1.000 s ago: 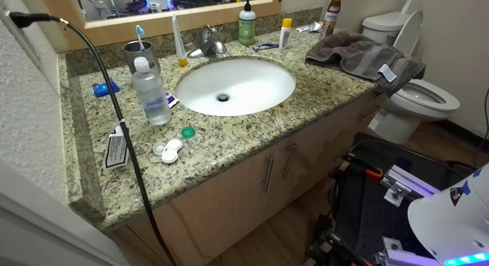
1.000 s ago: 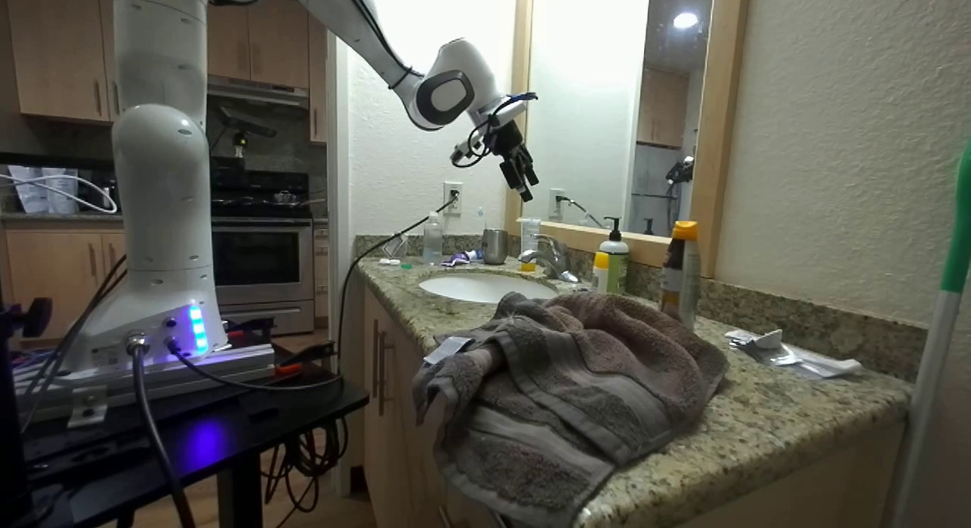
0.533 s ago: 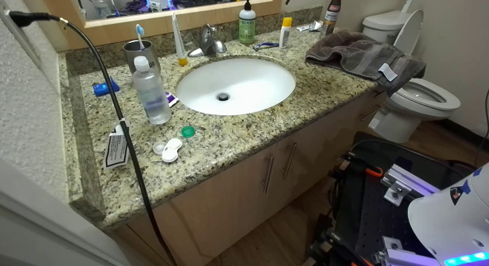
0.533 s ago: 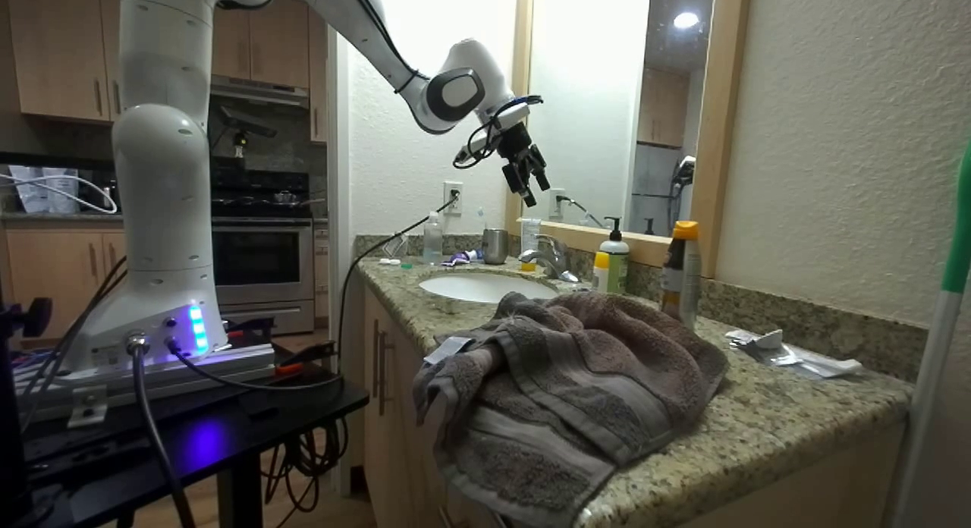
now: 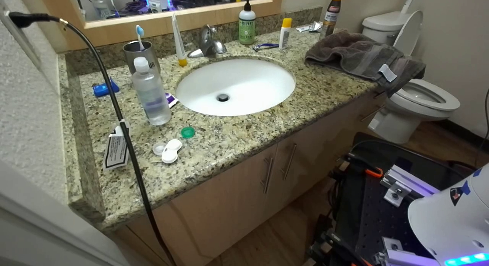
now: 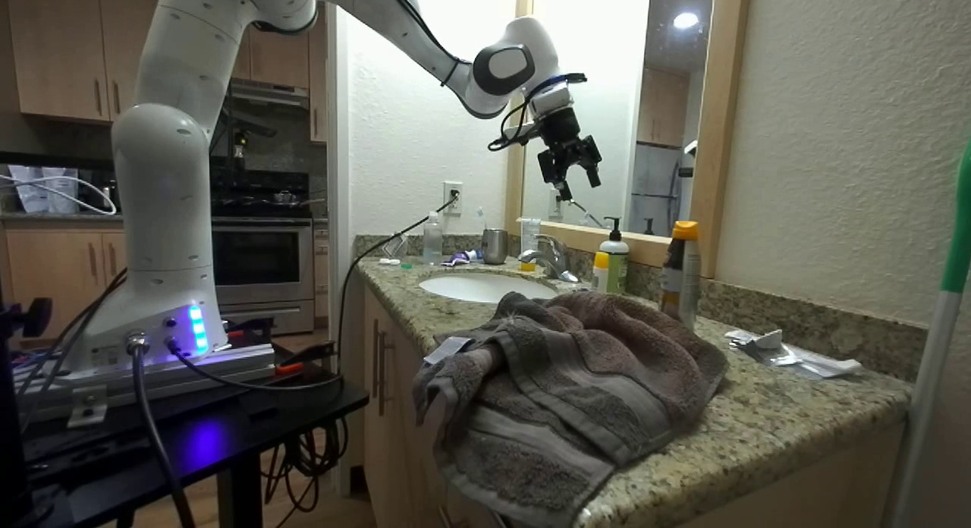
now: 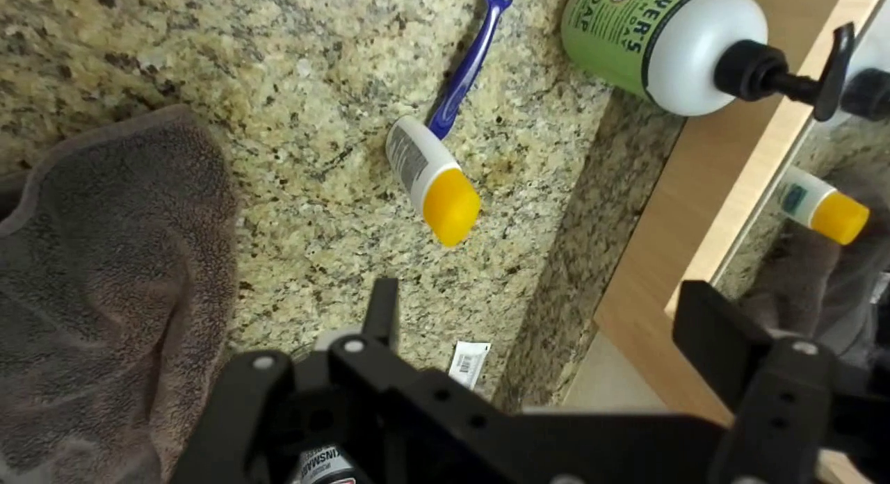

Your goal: Move the white bottle with the yellow lid forward

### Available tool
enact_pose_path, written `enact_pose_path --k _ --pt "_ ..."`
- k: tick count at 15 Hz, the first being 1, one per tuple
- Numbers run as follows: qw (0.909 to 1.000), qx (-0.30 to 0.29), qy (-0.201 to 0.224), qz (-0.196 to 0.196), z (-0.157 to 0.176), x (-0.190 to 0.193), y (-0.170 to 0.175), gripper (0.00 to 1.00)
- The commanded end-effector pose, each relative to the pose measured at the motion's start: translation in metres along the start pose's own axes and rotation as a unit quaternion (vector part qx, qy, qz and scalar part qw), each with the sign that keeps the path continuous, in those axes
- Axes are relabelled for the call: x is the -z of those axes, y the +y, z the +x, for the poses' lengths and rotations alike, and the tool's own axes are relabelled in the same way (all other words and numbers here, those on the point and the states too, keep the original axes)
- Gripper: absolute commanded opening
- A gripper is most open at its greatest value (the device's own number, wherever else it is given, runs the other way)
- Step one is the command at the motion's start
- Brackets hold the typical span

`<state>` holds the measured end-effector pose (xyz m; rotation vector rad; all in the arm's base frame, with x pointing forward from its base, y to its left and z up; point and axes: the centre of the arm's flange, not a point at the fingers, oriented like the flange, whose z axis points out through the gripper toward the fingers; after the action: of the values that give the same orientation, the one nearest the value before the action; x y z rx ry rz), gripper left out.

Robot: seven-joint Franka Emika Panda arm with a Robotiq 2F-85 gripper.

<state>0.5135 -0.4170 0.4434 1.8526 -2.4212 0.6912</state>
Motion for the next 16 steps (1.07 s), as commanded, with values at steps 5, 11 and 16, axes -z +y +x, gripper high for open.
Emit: enact_pose_path --k 5,11,16 --pt "0.9953 -0.078 -0.004 -0.058 0.008 -0.038 -0.010 1.00" --pt "0.9755 -0.209 -0.012 -0.068 0.017 -0.087 -0.002 1.00" --pt "0.9764 -0.203 -0.013 -0.071 0.011 -0.091 0.006 1.00"
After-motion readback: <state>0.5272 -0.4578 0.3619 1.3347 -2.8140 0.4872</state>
